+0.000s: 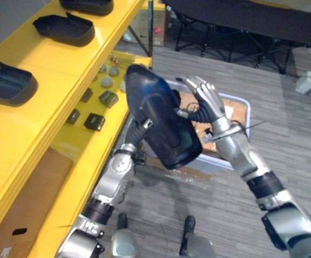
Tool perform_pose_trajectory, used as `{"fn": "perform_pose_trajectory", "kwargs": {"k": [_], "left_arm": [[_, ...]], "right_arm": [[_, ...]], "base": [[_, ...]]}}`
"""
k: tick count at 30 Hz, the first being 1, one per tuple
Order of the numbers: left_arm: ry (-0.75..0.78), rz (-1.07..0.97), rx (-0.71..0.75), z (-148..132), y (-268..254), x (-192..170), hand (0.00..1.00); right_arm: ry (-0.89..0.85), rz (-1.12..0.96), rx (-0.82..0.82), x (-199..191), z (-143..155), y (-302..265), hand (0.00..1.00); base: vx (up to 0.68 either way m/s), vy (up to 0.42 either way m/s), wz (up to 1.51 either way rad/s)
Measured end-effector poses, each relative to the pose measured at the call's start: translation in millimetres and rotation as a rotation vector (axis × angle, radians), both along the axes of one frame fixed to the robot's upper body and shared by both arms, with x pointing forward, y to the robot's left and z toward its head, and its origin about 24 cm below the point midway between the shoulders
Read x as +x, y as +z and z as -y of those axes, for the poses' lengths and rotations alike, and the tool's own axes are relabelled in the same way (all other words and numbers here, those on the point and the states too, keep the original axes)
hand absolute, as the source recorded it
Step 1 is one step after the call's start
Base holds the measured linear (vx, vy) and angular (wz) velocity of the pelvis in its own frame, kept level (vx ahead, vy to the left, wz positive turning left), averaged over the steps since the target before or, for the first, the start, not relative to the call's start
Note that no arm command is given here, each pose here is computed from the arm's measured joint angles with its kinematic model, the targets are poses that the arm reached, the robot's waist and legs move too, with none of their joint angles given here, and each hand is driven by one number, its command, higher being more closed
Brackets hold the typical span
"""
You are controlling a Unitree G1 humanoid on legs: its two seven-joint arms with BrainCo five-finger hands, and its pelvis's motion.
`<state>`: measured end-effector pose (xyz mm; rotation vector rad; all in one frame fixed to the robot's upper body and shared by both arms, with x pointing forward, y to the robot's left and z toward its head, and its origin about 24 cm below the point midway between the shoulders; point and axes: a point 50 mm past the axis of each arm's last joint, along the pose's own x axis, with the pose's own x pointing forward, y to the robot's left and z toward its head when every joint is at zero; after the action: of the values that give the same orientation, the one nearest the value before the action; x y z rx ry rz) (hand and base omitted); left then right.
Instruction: Walk over and take plastic housings, then place them on the shelf
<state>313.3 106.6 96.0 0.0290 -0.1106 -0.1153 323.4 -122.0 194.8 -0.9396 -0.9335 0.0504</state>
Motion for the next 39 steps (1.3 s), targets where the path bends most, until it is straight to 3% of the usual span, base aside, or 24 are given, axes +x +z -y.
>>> {"fn": "perform_pose_trajectory", "kwargs": {"k": [5, 8, 12, 16, 19, 25, 32, 39], "left_arm": [[0.130, -0.007, 0.079, -13.4, -9.9, -3.7, 1.00], [0.274, -0.011, 0.118, -34.8, -16.5, -7.7, 1.00], [0.506, -0.048, 0.119, -74.5, -28.9, -18.5, 1.00], [0.612, -0.075, 0.113, -91.9, -37.8, -26.4, 1.00], [0.672, -0.019, 0.074, -103.1, -33.6, -34.3, 1.00], [0.689, 0.203, -0.061, -99.8, -3.4, -71.4, 1.00], [0.573, 0.490, -0.141, -92.2, 40.8, -100.1, 1.00], [0.728, 0.549, -0.047, -129.0, 48.4, -127.9, 1.00]], "right_arm": [[-0.006, -0.011, 0.073, 0.3, 4.8, 2.4, 0.00], [0.008, -0.009, 0.206, -7.4, 14.0, 9.1, 0.00], [-0.031, 0.080, 0.444, -23.5, 46.2, 32.4, 0.00], [-0.084, 0.060, 0.613, -37.7, 75.4, 25.3, 0.00], [-0.143, -0.086, 0.786, -52.5, 103.4, -11.9, 0.00], [-0.258, -0.391, 1.049, -95.1, 119.5, -101.3, 0.00], [-0.237, -0.415, 1.091, -106.4, 117.3, -113.5, 0.00], [0.003, -0.416, 1.027, -84.0, 87.0, -91.9, 0.00]], "base": [[0.00, 0.001, -0.01], [0.00, -0.001, -0.06], [0.00, 0.004, -0.07], [0.02, 0.002, -0.06], [0.00, 0.003, -0.05], [0.02, 0.006, -0.11], [0.01, 0.004, -0.05], [0.01, -0.001, 0.25]]}}
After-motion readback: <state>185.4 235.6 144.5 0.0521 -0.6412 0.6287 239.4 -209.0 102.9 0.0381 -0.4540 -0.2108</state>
